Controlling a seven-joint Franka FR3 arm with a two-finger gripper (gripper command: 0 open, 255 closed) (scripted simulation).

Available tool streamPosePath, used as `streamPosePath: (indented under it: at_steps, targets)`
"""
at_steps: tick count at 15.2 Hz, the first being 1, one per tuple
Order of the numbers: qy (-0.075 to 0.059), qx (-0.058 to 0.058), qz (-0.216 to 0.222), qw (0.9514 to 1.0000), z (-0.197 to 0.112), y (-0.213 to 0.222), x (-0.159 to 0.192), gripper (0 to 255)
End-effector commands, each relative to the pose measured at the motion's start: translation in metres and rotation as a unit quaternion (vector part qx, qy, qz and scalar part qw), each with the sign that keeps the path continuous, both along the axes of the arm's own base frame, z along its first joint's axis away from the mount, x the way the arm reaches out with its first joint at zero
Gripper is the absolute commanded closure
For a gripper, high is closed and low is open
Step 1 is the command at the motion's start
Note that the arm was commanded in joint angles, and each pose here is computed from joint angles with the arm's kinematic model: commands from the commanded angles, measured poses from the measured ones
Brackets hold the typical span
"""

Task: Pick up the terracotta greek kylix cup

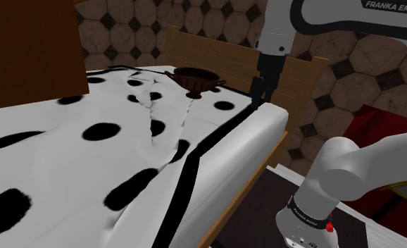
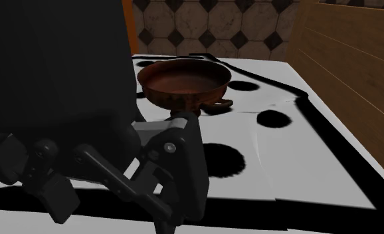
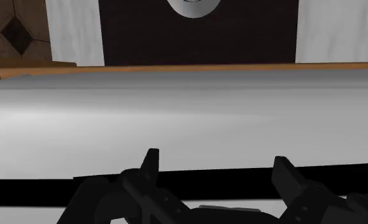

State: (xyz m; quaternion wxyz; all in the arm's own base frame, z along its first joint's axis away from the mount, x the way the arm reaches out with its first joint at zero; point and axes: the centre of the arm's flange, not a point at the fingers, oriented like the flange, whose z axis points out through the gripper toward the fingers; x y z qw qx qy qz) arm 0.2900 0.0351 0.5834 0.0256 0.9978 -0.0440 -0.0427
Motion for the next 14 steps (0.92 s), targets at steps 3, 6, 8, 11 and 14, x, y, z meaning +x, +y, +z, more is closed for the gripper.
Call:
streamPosePath:
  at_steps: [3, 6, 8, 11, 14]
  targets:
    - [0.0, -0.008, 0.004, 1.0, 0.005, 0.008, 0.025, 0]
    - [-0.001, -0.02, 0.011, 0.9997, 0.011, 0.021, 0.063, 0]
    - [-0.001, -0.027, 0.015, 0.9995, 0.016, 0.03, 0.088, 0]
    - [-0.002, -0.039, 0.021, 0.999, 0.022, 0.044, 0.125, 0]
    - [-0.002, -0.051, 0.028, 0.9983, 0.028, 0.058, 0.162, 0]
